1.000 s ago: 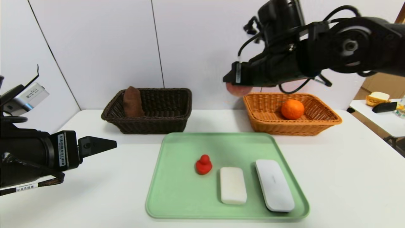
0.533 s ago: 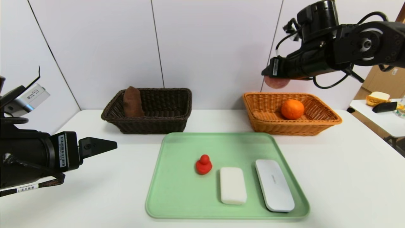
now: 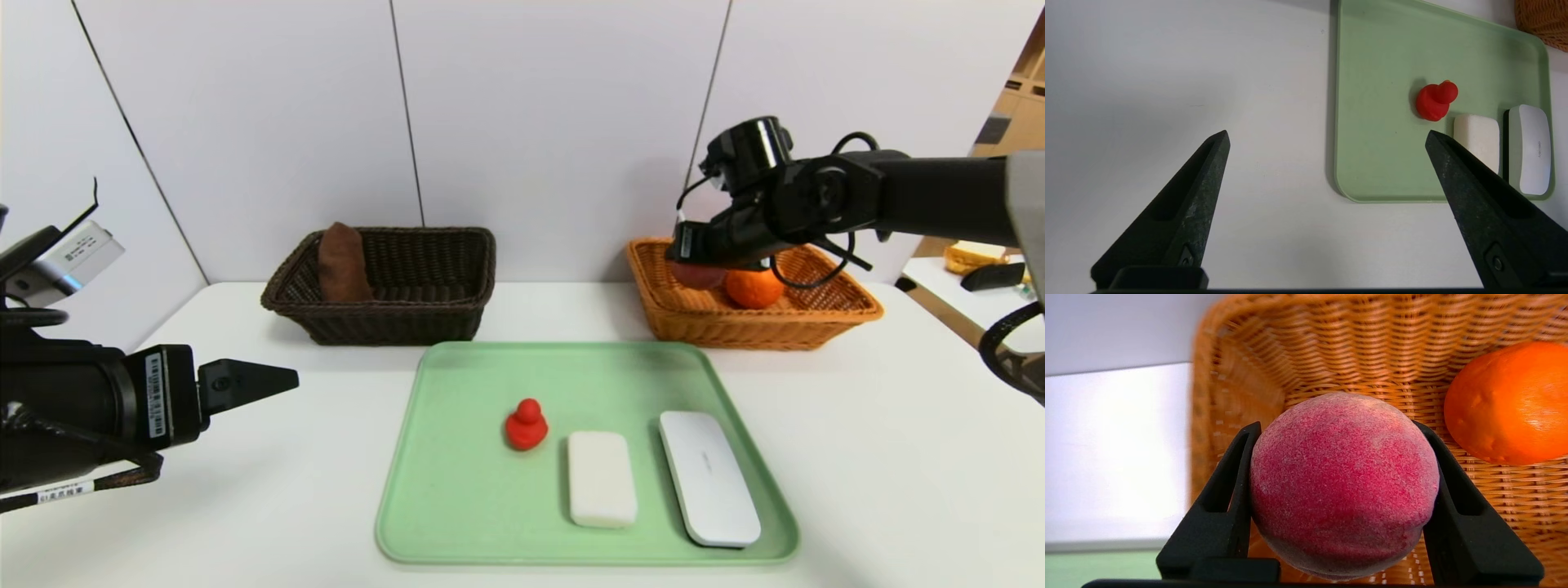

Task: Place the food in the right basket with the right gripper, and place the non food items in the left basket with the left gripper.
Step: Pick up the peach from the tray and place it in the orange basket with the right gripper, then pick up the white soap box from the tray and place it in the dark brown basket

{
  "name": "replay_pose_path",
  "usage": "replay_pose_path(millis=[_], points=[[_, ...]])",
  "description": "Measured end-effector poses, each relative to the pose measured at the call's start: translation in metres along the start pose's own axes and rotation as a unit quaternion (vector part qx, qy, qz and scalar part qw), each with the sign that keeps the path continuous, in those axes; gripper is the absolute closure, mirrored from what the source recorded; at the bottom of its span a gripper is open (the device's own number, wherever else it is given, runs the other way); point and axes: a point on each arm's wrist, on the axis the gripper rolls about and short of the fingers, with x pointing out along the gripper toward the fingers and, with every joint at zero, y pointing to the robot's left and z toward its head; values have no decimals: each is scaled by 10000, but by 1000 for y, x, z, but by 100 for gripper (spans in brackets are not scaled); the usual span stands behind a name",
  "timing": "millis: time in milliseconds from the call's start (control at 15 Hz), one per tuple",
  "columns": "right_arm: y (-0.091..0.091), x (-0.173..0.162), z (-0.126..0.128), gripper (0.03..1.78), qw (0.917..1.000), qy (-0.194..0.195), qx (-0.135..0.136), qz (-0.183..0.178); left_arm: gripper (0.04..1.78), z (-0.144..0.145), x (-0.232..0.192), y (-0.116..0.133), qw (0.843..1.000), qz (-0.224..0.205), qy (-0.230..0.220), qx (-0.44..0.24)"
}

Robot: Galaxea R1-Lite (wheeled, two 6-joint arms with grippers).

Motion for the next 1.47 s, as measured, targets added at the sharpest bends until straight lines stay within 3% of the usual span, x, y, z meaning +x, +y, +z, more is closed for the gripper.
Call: replay_pose_path(millis=[333,533,867,1067,1267,1467], points=[[-7,40,-14,71,9997,204,-33,-163,13,-1,1,0,10000,16,19,2],[-6,50,-15,51,9998,98,-26,-153,13,-1,2,0,10000,30,37,3],[-7,45,-9,32,9998,-87,15,-166,13,-3,4,1,9999,59,81,17],[-4,6,12,25,9987,-492,-85,-109,13,-4,4,2,9999,76,104,17],[16,-60,28,20,9951,-922,-302,195,13,-5,4,3,9999,76,107,15],[54,-121,13,17,9940,-600,-456,798,13,-5,4,3,9999,70,99,10]])
